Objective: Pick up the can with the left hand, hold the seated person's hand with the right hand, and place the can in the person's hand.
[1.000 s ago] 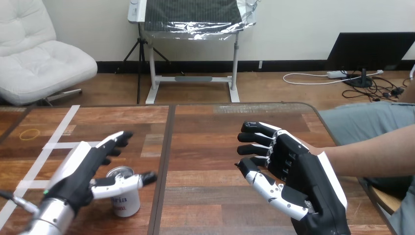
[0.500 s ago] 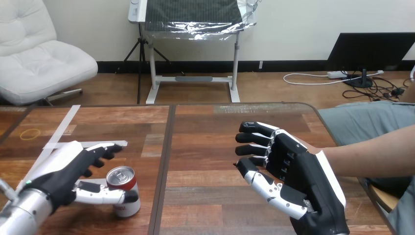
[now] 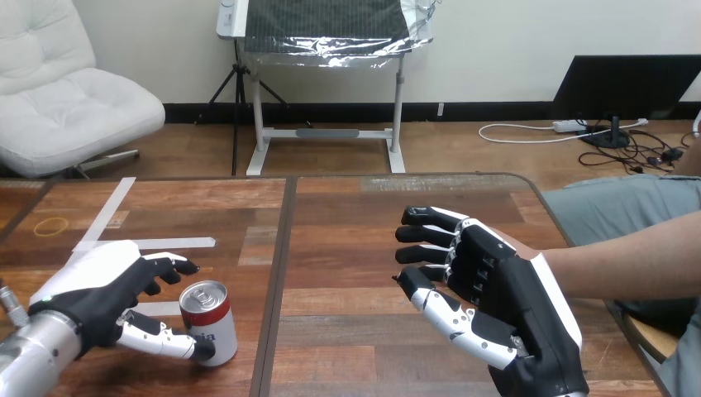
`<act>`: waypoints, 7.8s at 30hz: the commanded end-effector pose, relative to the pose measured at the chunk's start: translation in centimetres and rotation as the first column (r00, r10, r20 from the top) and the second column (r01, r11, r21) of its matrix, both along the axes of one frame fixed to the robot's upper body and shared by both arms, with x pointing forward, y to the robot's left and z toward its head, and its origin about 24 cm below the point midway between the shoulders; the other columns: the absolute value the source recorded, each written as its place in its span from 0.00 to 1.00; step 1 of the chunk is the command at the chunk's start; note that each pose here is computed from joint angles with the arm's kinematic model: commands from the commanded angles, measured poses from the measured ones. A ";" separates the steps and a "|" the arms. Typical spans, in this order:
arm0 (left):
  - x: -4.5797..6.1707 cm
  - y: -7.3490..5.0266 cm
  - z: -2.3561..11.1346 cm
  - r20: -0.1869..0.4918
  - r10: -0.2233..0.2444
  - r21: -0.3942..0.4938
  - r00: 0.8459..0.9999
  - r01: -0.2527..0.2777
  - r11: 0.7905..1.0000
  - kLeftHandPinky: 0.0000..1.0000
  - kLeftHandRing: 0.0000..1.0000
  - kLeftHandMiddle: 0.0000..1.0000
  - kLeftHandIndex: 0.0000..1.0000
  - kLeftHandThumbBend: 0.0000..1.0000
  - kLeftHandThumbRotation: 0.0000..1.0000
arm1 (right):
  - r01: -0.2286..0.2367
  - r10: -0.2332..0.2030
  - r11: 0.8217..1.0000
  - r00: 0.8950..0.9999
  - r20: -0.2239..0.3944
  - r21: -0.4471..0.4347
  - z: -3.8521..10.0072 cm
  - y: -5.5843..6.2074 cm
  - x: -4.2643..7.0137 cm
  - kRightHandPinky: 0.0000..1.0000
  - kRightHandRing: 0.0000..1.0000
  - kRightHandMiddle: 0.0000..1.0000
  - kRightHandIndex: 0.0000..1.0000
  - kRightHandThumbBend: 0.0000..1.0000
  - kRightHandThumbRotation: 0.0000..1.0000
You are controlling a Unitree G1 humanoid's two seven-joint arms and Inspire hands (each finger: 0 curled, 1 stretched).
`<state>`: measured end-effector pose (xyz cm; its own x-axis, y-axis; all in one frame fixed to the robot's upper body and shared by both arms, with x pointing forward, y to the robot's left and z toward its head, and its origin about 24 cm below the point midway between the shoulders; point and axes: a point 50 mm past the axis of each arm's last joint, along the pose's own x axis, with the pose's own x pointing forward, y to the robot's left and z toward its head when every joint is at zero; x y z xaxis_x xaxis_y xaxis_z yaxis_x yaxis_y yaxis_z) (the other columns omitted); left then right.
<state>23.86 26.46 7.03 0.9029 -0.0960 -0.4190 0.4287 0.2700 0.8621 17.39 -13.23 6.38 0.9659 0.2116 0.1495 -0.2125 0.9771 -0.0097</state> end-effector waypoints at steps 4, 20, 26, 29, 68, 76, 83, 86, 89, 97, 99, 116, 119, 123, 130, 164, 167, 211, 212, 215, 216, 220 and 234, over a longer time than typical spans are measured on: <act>1.8 -0.7 2.4 0.109 -0.059 0.085 0.992 0.050 0.995 0.71 0.79 0.82 0.83 0.95 0.38 | -0.011 0.011 1.000 0.996 0.083 0.008 1.5 0.0 1.0 0.60 0.67 0.71 0.72 0.48 0.00; 2.3 -1.1 2.2 0.127 -0.072 0.102 0.989 0.059 0.993 0.71 0.78 0.81 0.82 0.93 0.38 | -0.013 0.012 1.000 0.996 0.083 0.008 1.6 0.0 1.0 0.59 0.67 0.71 0.72 0.47 0.00; 2.4 -1.3 2.1 0.129 -0.073 0.094 0.989 0.061 0.994 0.71 0.78 0.81 0.82 0.92 0.38 | -0.009 0.009 1.000 0.997 0.080 0.000 1.6 0.0 1.0 0.59 0.67 0.71 0.72 0.47 0.00; 2.4 -1.4 2.0 0.135 -0.071 0.082 0.988 0.060 0.995 0.71 0.78 0.81 0.82 0.92 0.38 | -0.009 0.009 1.000 0.997 0.078 0.001 1.6 0.0 1.0 0.59 0.67 0.71 0.72 0.48 0.00; 2.8 -2.2 0.6 0.146 -0.041 -0.082 0.988 0.054 0.995 0.60 0.67 0.72 0.76 0.85 0.24 | -0.017 0.017 1.000 0.997 0.082 0.001 1.6 -0.1 1.0 0.59 0.67 0.71 0.72 0.47 0.00; 2.8 -2.4 0.3 0.136 -0.042 -0.094 0.990 0.055 0.994 0.60 0.67 0.72 0.75 0.84 0.21 | -0.015 0.016 1.000 0.997 0.078 -0.006 1.6 -0.1 1.0 0.59 0.67 0.71 0.72 0.48 0.00; 2.8 -2.5 0.1 0.116 -0.041 -0.100 0.992 0.053 0.994 0.59 0.66 0.71 0.74 0.84 0.21 | -0.019 0.020 1.000 0.997 0.078 -0.008 1.6 -0.1 1.0 0.59 0.67 0.71 0.72 0.48 0.00; 2.8 -2.6 0.1 0.107 -0.042 -0.103 0.993 0.053 0.993 0.58 0.65 0.71 0.74 0.84 0.21 | -0.021 0.022 1.000 0.997 0.081 -0.010 1.6 -0.1 1.0 0.59 0.67 0.71 0.72 0.47 0.00; 2.8 -2.6 -0.1 0.096 -0.043 -0.101 0.995 0.052 0.994 0.57 0.65 0.70 0.74 0.84 0.21 | -0.022 0.023 1.000 0.996 0.083 -0.014 1.6 -0.1 1.0 0.59 0.67 0.71 0.72 0.47 0.00; 2.9 -2.7 -0.2 0.069 -0.042 -0.086 0.997 0.048 0.995 0.58 0.65 0.70 0.73 0.82 0.21 | -0.019 0.020 1.000 0.996 0.084 -0.015 1.6 -0.2 0.9 0.60 0.67 0.71 0.72 0.47 0.00; 2.9 -2.7 -0.2 0.067 -0.043 -0.083 0.997 0.048 0.995 0.58 0.64 0.70 0.72 0.81 0.20 | -0.019 0.020 1.000 0.996 0.084 -0.013 1.6 -0.2 0.9 0.60 0.67 0.71 0.71 0.47 0.00; 2.9 -2.9 -0.5 0.108 -0.030 -0.128 0.994 0.044 0.991 0.44 0.49 0.54 0.59 0.71 0.01 | -0.020 0.022 1.000 0.996 0.082 -0.017 1.7 -0.2 0.9 0.59 0.67 0.70 0.71 0.47 0.00; 2.8 -2.9 -0.6 0.125 -0.035 -0.138 0.992 0.053 0.989 0.41 0.45 0.50 0.55 0.71 0.00 | -0.019 0.020 1.000 0.997 0.081 -0.016 1.7 -0.2 0.9 0.59 0.67 0.70 0.71 0.47 0.00; 2.8 -2.8 -0.9 0.138 -0.035 -0.146 0.990 0.055 0.988 0.39 0.43 0.48 0.54 0.70 0.00 | -0.017 0.018 1.000 0.997 0.077 -0.016 1.7 -0.2 0.8 0.59 0.67 0.70 0.71 0.47 0.00; 2.8 -2.8 -1.3 0.151 -0.031 -0.154 0.988 0.054 0.987 0.39 0.42 0.48 0.53 0.69 0.00 | -0.019 0.019 1.000 0.997 0.073 -0.010 1.7 -0.2 0.8 0.59 0.67 0.70 0.71 0.47 0.00; 2.7 -2.8 -1.8 0.227 0.001 -0.185 0.974 0.042 0.982 0.43 0.45 0.50 0.53 0.67 0.00 | -0.019 0.020 1.000 0.997 0.073 -0.012 1.7 -0.3 0.7 0.59 0.67 0.70 0.70 0.47 0.00; 2.6 -2.8 -1.7 0.234 0.000 -0.186 0.972 0.045 0.981 0.43 0.45 0.50 0.53 0.66 0.00 | -0.020 0.021 1.000 0.997 0.073 -0.011 1.7 -0.3 0.7 0.59 0.67 0.70 0.70 0.47 0.00; 2.4 -5.1 1.2 0.397 -0.071 -0.279 0.915 0.194 0.941 0.34 0.39 0.47 0.51 0.62 0.00 | 0.000 -0.001 1.000 0.997 0.081 0.016 2.0 -0.3 1.1 0.60 0.68 0.73 0.73 0.46 0.00; 2.4 -5.3 1.3 0.400 -0.077 -0.276 0.913 0.200 0.940 0.34 0.39 0.47 0.51 0.62 0.00 | 0.001 -0.003 1.000 0.997 0.080 0.022 2.1 -0.4 1.1 0.60 0.68 0.73 0.73 0.46 0.00; 2.4 -5.5 1.7 0.406 -0.088 -0.272 0.910 0.212 0.939 0.34 0.39 0.47 0.51 0.61 0.00 | 0.003 -0.005 1.000 0.997 0.080 0.028 2.1 -0.5 1.1 0.61 0.69 0.74 0.73 0.46 0.00; 2.4 -5.6 1.8 0.407 -0.091 -0.272 0.909 0.216 0.938 0.34 0.39 0.47 0.52 0.61 0.00 | 0.004 -0.006 1.000 0.997 0.081 0.028 2.2 -0.5 1.1 0.61 0.69 0.75 0.73 0.46 0.00; 2.5 -6.0 2.2 0.414 -0.103 -0.274 0.905 0.231 0.933 0.35 0.40 0.47 0.52 0.62 0.00 | 0.010 -0.012 1.000 0.996 0.087 0.024 2.4 -0.7 1.2 0.62 0.71 0.76 0.75 0.45 0.00; 2.6 -7.2 3.5 0.429 -0.147 -0.256 0.891 0.277 0.926 0.36 0.40 0.47 0.50 0.64 0.00 | 0.116 -0.087 0.976 0.984 0.159 -0.185 3.6 -2.2 1.7 0.63 0.74 0.80 0.77 0.50 0.00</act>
